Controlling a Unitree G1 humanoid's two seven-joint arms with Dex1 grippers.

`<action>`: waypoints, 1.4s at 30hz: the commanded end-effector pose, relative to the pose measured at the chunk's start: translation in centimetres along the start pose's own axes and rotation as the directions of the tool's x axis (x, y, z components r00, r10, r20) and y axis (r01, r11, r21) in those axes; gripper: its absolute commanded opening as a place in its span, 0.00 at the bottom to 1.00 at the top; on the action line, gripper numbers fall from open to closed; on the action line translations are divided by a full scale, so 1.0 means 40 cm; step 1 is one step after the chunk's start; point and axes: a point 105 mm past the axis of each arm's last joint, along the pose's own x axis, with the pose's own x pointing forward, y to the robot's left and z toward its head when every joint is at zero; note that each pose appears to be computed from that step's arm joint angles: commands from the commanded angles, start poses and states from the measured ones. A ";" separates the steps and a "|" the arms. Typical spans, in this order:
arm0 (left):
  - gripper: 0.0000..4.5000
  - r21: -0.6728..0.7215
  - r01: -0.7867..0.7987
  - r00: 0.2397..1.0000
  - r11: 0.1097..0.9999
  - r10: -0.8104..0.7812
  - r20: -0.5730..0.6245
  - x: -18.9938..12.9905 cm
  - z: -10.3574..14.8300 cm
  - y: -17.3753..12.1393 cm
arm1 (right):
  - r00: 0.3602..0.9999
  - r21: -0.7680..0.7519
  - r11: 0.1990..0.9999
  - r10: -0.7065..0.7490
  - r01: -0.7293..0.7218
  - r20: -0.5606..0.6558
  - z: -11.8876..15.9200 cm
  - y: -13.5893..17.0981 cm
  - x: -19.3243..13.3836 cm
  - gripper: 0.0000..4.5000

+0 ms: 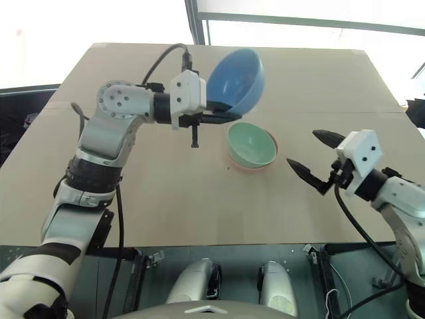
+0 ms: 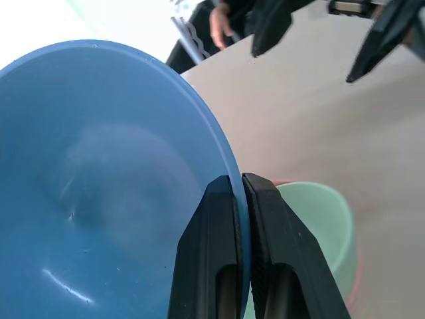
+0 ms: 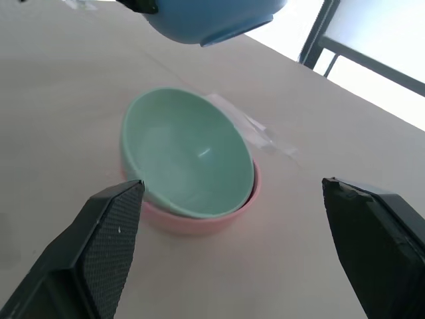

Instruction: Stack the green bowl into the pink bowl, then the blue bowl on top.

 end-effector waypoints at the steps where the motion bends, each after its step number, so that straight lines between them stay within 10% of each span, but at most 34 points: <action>1: 0.00 0.076 0.097 0.995 0.992 -0.098 0.000 0.018 0.002 -0.013 | 0.998 -0.061 0.997 -0.049 0.051 0.026 0.038 -0.008 -0.026 1.00; 9: 0.57 0.085 -0.003 0.999 0.996 0.000 0.032 0.033 -0.017 0.015 | 0.999 -0.058 0.997 -0.044 0.045 0.027 0.039 0.006 -0.010 1.00; 22: 0.57 -0.270 -0.473 0.847 0.838 0.517 0.120 -0.162 -0.065 0.048 | 0.996 -0.019 0.999 0.042 -0.044 -0.084 -0.026 0.005 -0.033 1.00; 42: 0.57 -0.588 -0.454 0.888 0.669 0.392 -0.240 -0.390 -0.193 -0.257 | 0.997 0.010 1.000 -0.008 0.009 -0.079 -0.034 -0.055 -0.096 1.00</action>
